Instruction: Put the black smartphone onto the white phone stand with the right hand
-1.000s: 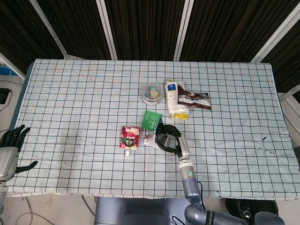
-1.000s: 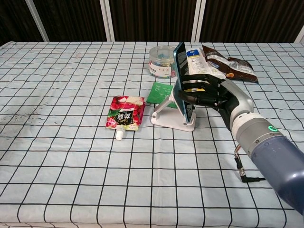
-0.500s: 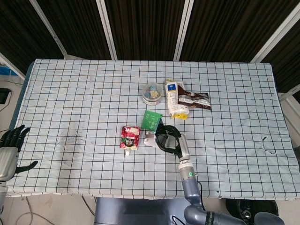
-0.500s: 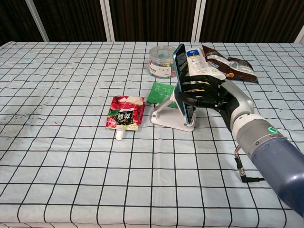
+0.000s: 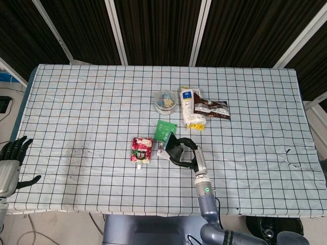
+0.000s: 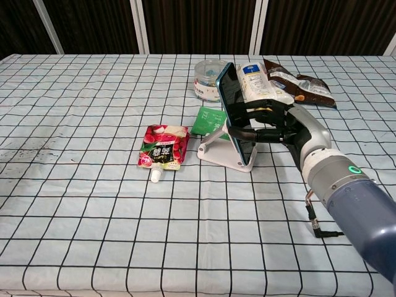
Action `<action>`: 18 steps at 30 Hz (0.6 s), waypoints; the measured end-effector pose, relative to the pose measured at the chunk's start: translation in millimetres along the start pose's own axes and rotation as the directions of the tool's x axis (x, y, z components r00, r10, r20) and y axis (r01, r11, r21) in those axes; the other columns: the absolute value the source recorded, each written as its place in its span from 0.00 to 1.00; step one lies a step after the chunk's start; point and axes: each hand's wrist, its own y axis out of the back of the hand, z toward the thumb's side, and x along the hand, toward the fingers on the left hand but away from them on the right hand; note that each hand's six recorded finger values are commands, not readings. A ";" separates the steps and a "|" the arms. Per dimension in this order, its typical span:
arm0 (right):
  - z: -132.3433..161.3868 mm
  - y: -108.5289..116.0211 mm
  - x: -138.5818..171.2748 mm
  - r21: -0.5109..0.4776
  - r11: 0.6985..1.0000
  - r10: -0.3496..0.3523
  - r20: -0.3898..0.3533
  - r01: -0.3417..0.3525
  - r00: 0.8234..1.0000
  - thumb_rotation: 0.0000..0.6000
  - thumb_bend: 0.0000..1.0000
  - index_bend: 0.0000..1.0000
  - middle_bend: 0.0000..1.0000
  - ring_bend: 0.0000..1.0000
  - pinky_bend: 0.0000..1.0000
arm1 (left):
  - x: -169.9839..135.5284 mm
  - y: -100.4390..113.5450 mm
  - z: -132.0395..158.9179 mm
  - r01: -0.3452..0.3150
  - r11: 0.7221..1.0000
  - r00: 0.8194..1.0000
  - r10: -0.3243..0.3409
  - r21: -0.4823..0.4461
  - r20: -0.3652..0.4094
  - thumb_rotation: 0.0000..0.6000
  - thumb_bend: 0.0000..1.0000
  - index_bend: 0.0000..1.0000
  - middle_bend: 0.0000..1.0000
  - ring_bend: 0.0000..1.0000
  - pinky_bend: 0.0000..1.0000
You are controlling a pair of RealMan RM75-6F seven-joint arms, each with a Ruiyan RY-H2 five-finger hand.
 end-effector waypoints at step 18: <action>1.3 3.3 -4.7 0.010 1.000 -0.023 0.004 0.023 1.000 1.00 0.17 0.48 0.34 0.14 0.18 | -0.3 0.3 0.2 0.000 1.000 1.000 0.000 -0.003 0.001 1.00 0.00 0.00 0.00 0.00 0.00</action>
